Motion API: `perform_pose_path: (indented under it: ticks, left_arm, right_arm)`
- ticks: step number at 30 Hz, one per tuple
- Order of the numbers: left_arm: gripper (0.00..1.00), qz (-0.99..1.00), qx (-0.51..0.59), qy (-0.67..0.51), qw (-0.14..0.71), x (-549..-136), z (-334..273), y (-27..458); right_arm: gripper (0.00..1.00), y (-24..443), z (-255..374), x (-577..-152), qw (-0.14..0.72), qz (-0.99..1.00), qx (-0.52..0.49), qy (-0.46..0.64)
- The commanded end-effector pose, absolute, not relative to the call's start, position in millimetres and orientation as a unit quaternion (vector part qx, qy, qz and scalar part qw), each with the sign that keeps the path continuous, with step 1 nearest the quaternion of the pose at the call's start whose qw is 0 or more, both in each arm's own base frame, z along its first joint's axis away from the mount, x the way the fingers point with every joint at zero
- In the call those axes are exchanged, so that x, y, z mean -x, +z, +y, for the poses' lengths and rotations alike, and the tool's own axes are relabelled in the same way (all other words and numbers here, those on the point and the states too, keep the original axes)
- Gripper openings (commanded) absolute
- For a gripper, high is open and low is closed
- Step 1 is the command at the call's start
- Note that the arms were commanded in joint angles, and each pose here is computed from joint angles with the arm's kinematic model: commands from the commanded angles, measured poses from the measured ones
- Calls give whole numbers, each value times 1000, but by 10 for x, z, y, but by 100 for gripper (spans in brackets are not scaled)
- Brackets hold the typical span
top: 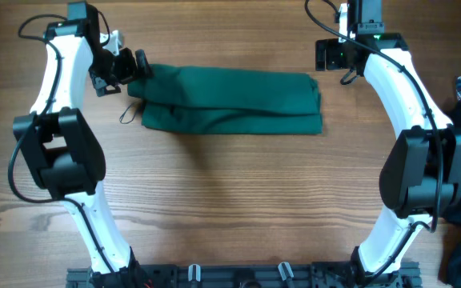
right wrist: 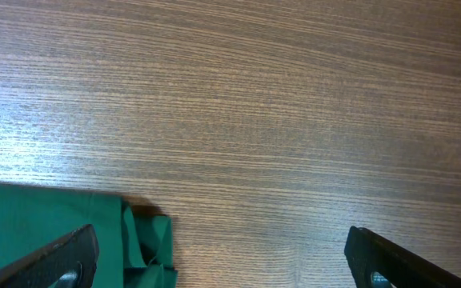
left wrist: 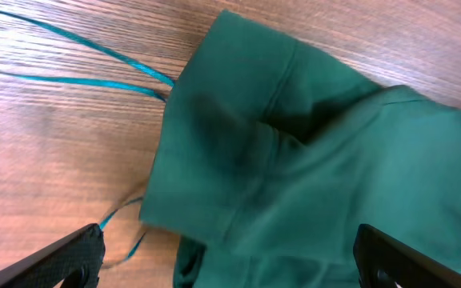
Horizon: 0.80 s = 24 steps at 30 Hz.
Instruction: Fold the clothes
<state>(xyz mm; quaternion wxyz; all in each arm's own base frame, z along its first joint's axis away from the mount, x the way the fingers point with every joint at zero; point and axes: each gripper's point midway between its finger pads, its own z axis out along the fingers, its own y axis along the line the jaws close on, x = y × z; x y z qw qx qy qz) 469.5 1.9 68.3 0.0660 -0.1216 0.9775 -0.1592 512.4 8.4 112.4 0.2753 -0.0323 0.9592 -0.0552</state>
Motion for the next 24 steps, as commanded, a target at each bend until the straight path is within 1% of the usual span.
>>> perform_pose_path:
  ticks: [1, 5, 9, 12, 15, 16, 17, 20, 22, 23, 24]
  left_arm:
    - [100, 979, 103, -173, 39, -4693, -45, 344]
    - [100, 981, 88, -173, 1, -4614, -258, 54]
    - [100, 984, 60, -167, -16, -4543, -512, 10]
    - [100, 989, 73, -121, -39, -4440, -473, -175]
    - [98, 989, 78, -112, -61, -4339, -434, -345]
    - [94, 989, 78, -112, -60, -4341, -436, -351]
    - [82, 989, 77, -112, -57, -4358, -436, -352]
    - [54, 989, 77, -113, -53, -4376, -436, -356]
    - [51, 989, 77, -113, -51, -4385, -436, -355]
    - [43, 989, 77, -113, -51, -4384, -437, -355]
    - [30, 989, 76, -113, -51, -4383, -440, -355]
  right_arm:
    - [100, 1160, 45, -5134, 279, 958, 20, -62]
    - [100, 1160, 45, -5134, 279, 958, 20, -62]
    - [100, 1160, 45, -5134, 279, 958, 20, -62]
    - [100, 1160, 45, -5134, 279, 958, 20, -62]
    - [100, 1160, 45, -5134, 279, 958, 20, -62]
    - [100, 1160, 45, -5134, 279, 958, 20, -62]
    - [99, 1160, 45, -5134, 279, 958, 20, -62]
    - [100, 1160, 45, -5134, 279, 958, 20, -62]
    - [100, 1160, 45, -5134, 279, 958, 20, -62]
    - [100, 1160, 45, -5134, 279, 958, 20, -62]
    - [100, 1160, 45, -5134, 279, 958, 20, -62]
